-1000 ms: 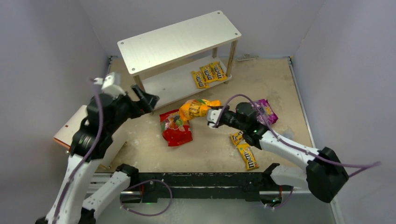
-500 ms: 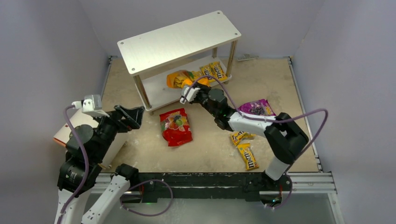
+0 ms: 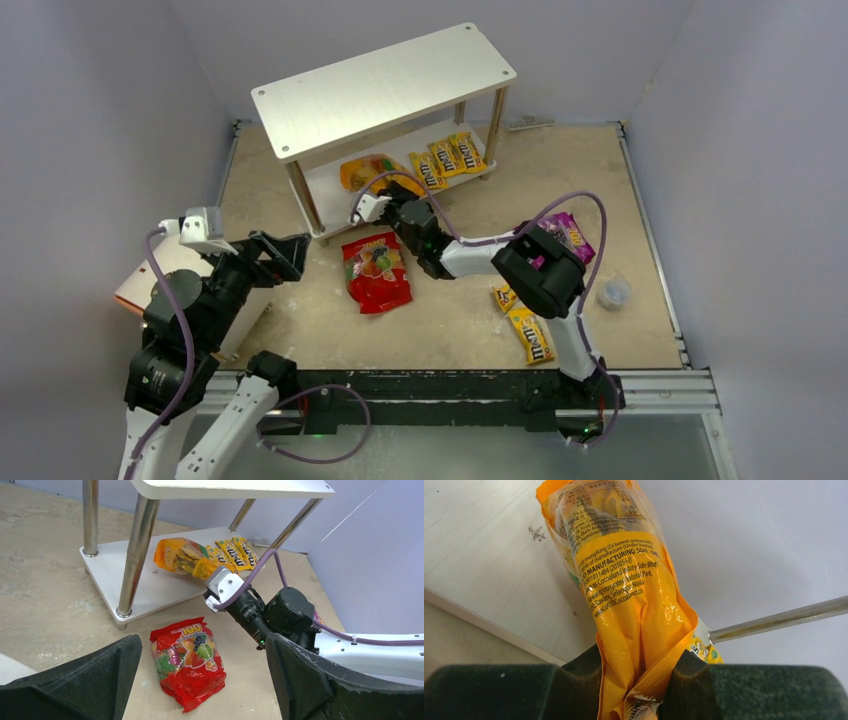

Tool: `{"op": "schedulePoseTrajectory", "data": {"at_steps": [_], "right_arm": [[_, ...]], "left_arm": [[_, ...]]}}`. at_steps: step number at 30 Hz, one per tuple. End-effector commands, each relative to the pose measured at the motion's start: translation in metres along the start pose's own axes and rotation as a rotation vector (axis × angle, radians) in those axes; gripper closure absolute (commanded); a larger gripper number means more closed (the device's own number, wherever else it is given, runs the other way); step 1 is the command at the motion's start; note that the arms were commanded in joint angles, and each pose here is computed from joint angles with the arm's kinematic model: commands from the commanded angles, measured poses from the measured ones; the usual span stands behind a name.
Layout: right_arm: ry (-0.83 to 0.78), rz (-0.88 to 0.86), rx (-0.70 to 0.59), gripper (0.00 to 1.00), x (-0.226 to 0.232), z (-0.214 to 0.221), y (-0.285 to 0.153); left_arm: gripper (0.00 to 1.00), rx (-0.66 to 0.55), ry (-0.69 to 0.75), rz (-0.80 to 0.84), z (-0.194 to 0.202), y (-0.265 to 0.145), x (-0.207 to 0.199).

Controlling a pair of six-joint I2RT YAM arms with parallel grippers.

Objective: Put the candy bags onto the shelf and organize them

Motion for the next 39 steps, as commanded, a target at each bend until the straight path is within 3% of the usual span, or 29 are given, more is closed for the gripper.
{"op": "schedulePoseTrajectory", "data": {"at_steps": [1,9,16,17,21,31,39], "right_arm": [[0.044,0.181,-0.053,0.9,-0.021,-0.025,0.011],[0.029,0.156,0.04,0.76,-0.009,-0.003,0.012],[0.041,0.027,0.067,0.33,0.007,0.005,0.006],[0.048,0.0,0.069,0.23,0.01,0.005,0.006],[0.084,-0.088,0.055,0.04,0.017,0.0,0.004],[0.276,-0.442,-0.002,0.01,0.036,-0.036,-0.019],[0.435,-0.37,-0.078,0.02,0.026,-0.055,-0.017]], "left_arm": [[0.0,-0.019,0.025,0.01,-0.003,-0.002,0.0],[0.0,-0.005,0.02,-0.016,0.0,-0.002,0.003],[0.0,-0.002,0.018,-0.022,-0.001,-0.001,0.003],[0.0,-0.001,0.017,-0.026,-0.001,-0.001,0.003],[0.0,0.005,0.015,-0.03,0.0,-0.001,0.004],[0.0,0.012,0.016,-0.03,0.001,-0.004,0.004],[0.0,0.021,0.019,-0.01,0.003,-0.005,0.002]]}}
Point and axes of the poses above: each gripper's point midway between its finger pads, its own y axis out along the fingers, its own x axis along the line the jaws close on, z = x × y, the point moved 7 cm from there along -y, back along the fingers, and after that the axes turned 14 degrees about y, right-handed, at the moved point
